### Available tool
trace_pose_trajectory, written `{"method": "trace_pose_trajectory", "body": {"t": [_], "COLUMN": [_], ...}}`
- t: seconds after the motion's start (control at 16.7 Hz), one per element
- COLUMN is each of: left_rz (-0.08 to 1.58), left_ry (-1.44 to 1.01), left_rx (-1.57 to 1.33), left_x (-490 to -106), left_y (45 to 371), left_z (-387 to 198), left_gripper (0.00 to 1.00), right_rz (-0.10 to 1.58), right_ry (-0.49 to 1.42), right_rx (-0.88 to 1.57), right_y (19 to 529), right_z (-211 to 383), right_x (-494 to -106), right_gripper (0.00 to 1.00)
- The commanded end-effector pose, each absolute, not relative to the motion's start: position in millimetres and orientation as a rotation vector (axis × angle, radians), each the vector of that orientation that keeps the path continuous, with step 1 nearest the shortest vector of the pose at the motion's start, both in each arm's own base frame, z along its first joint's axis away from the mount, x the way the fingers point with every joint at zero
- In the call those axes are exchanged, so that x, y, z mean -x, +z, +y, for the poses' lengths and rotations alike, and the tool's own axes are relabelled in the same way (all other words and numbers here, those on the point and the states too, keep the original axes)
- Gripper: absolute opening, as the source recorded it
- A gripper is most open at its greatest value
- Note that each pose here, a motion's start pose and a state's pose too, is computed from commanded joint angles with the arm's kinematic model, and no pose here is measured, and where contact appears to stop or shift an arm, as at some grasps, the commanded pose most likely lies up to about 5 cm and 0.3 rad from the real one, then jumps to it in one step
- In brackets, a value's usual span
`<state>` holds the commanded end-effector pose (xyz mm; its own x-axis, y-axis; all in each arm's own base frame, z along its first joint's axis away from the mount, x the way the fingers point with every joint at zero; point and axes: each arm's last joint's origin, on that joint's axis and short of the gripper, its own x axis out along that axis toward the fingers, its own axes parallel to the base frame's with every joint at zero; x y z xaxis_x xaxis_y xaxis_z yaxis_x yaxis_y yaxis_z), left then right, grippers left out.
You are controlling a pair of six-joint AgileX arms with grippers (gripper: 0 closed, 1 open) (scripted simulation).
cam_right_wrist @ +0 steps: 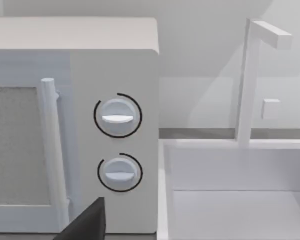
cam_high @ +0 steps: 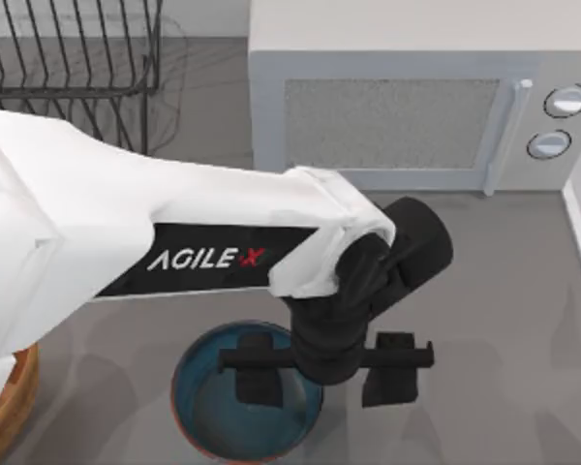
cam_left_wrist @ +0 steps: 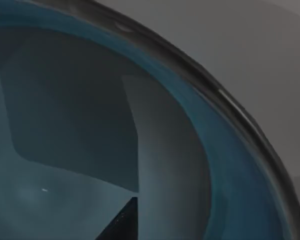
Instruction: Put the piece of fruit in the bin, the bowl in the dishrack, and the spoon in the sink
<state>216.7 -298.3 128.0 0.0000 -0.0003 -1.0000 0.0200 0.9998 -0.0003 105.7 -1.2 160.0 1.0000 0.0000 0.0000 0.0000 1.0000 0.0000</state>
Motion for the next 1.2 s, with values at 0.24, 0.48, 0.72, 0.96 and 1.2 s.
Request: {"method": "trace_pose_trajectory", "body": {"t": [0.24, 0.48, 0.72, 0.96, 1.2], "left_rz": [1.571, 1.571, 1.571, 1.571, 1.567], "left_ry": [-0.016, -0.016, -0.016, -0.016, -0.024], "left_rx": [-0.015, -0.015, -0.015, -0.015, -0.015], "left_x": [-216.7, -216.7, -216.7, -216.7, -217.2], "left_y": [128.0, 128.0, 128.0, 128.0, 140.3], "left_z": [-298.3, -298.3, -298.3, -298.3, -301.4], "left_gripper": [0.32, 0.02, 0.00, 0.00, 0.00], "right_rz": [0.000, 0.000, 0.000, 0.000, 0.000], "right_ry": [0.000, 0.000, 0.000, 0.000, 0.000], "right_rx": [0.000, 0.000, 0.000, 0.000, 0.000], "right_y": [160.0, 160.0, 160.0, 160.0, 160.0], "right_z": [-1.2, -1.2, -1.2, -1.2, -1.2], "right_x": [-105.7, -105.7, -105.7, -105.7, -105.7], "right_gripper": [1.00, 1.00, 1.00, 1.00, 1.00]}}
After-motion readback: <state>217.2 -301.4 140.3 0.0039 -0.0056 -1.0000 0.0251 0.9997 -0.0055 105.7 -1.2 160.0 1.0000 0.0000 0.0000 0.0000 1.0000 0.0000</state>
